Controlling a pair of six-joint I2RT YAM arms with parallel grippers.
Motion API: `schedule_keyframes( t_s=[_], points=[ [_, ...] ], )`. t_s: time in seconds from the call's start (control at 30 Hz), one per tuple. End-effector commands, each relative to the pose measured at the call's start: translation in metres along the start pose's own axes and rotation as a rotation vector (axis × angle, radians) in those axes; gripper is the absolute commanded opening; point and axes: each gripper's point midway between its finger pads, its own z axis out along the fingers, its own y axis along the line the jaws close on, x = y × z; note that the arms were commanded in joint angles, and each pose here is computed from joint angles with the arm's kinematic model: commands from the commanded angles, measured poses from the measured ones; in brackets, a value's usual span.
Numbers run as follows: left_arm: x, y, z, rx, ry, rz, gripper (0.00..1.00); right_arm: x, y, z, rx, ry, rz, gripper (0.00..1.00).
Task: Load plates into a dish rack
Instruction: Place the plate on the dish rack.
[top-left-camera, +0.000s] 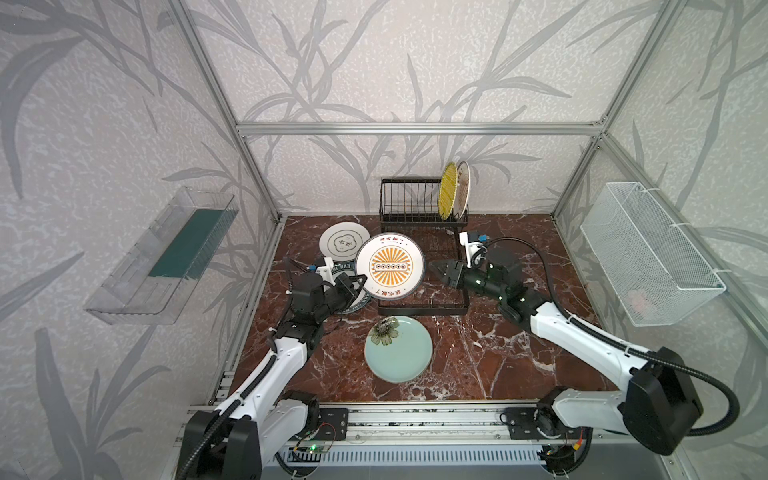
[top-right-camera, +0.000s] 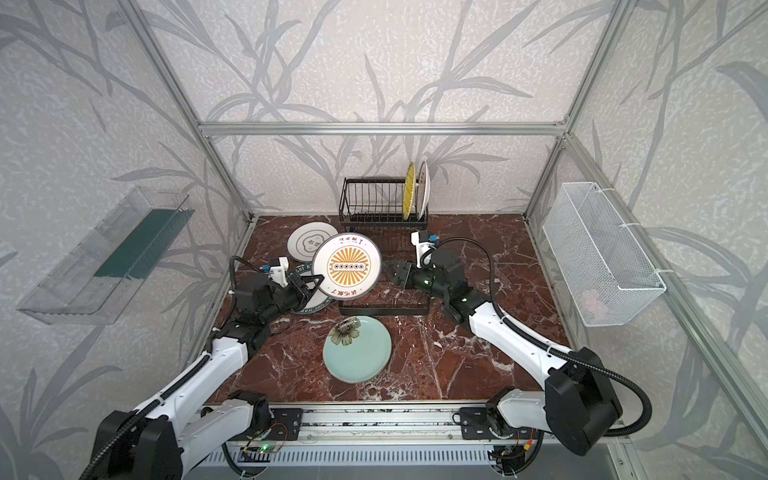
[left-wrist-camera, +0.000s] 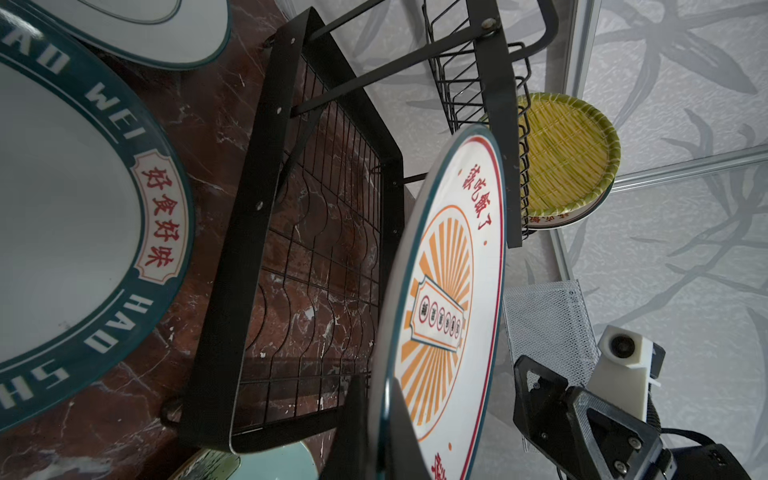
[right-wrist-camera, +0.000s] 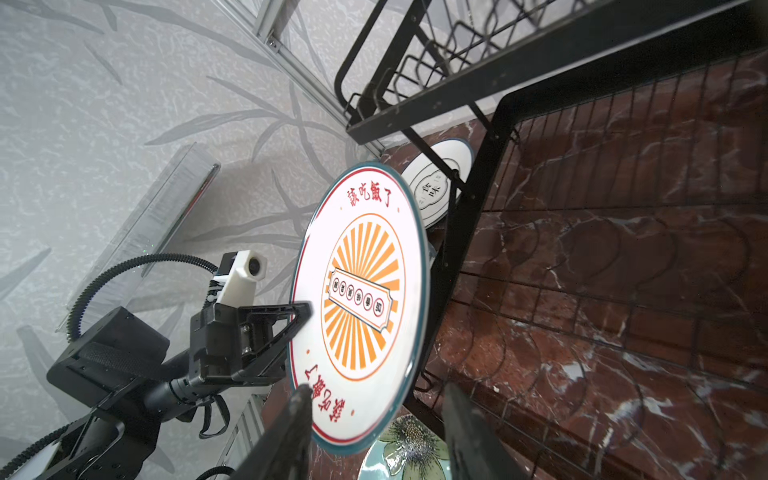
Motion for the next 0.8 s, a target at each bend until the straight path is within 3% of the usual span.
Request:
schedule_keyframes(
  t_s=[0.0, 0.33, 0.77],
  points=[
    [-0.008, -0.041, -0.007, 0.169, -0.013, 0.022, 0.00, -0.016, 0.014, 0.009, -0.005, -0.048, -0.016, 0.54],
    [-0.008, -0.048, -0.008, 0.221, -0.005, 0.019, 0.00, -0.009, 0.025, 0.034, -0.021, 0.004, -0.022, 0.55],
    [-0.004, -0.047, -0.014, 0.197, -0.004, 0.058, 0.00, -0.004, 0.055, 0.050, -0.109, 0.036, -0.015, 0.34]
  ],
)
